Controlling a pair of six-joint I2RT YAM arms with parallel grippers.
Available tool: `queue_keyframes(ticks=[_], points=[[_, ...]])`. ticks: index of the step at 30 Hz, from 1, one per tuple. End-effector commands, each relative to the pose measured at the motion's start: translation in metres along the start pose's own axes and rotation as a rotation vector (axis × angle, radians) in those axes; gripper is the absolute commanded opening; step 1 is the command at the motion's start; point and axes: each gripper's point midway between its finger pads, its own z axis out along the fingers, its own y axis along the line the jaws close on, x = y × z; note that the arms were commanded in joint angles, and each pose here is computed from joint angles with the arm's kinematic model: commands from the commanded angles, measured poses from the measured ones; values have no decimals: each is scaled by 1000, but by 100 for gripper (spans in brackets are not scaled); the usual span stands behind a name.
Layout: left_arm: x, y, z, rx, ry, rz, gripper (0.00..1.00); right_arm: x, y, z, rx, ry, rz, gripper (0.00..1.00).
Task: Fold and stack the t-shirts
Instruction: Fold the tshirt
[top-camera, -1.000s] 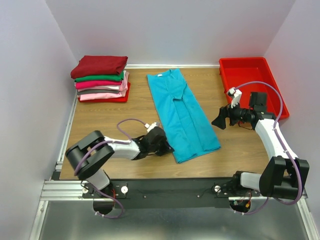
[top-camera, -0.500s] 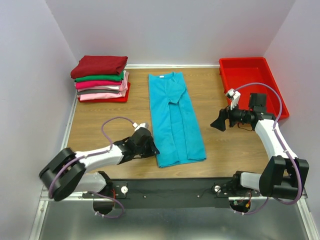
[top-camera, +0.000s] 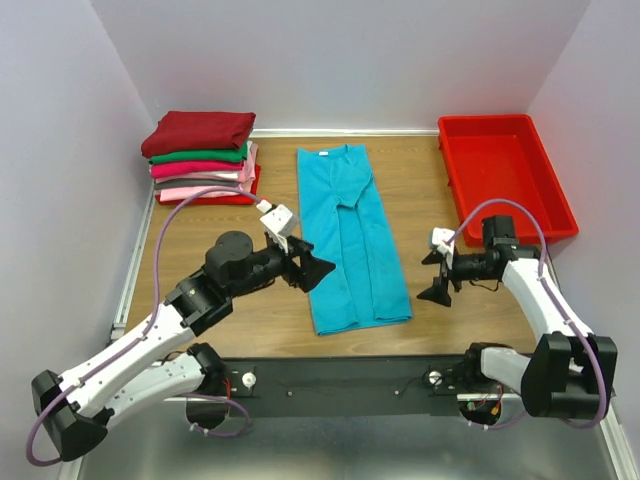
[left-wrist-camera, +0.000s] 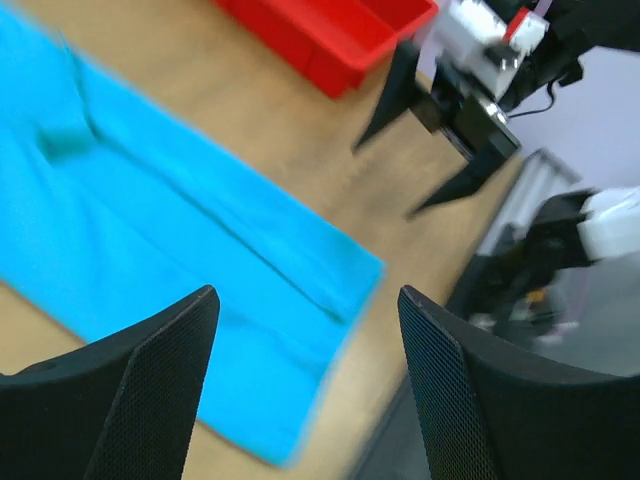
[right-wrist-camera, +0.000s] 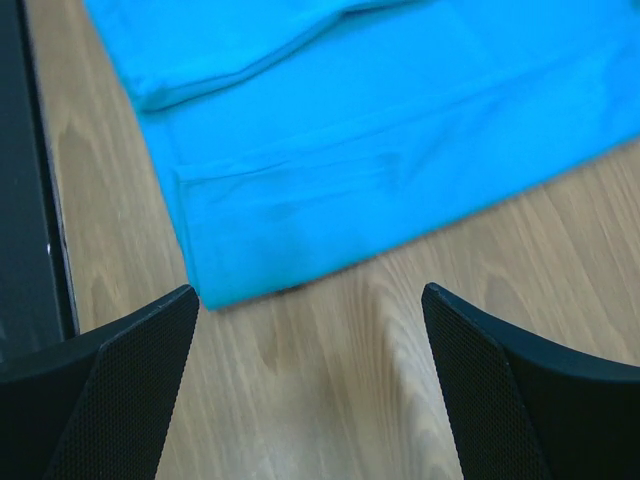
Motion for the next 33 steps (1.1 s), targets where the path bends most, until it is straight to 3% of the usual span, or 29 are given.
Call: queue_keyframes(ticks=[1,3,4,7,9,14,22,24,33], points=[[-27,9,8,40,-46,620,81,6,33,9,-171,18,-309,98],[-12,11,16,62,7,754,80,13,54,18,-273,60,-362,94],[8,14,22,96,76,889,80,17,57,20,-282,88,-379,93],[84,-1,24,228,252,1065,80,25,65,30,-283,166,-458,93],[124,-18,16,338,312,1099,79,29,66,34,-278,191,-462,93],[182,-29,2,451,426,1153,77,53,66,38,-280,305,-473,89],[224,-17,16,457,548,1216,78,51,65,51,-275,295,-476,88],[231,-3,22,391,592,1232,77,48,66,53,-274,284,-477,87],[216,34,35,215,593,1215,72,50,67,55,-268,279,-478,87]])
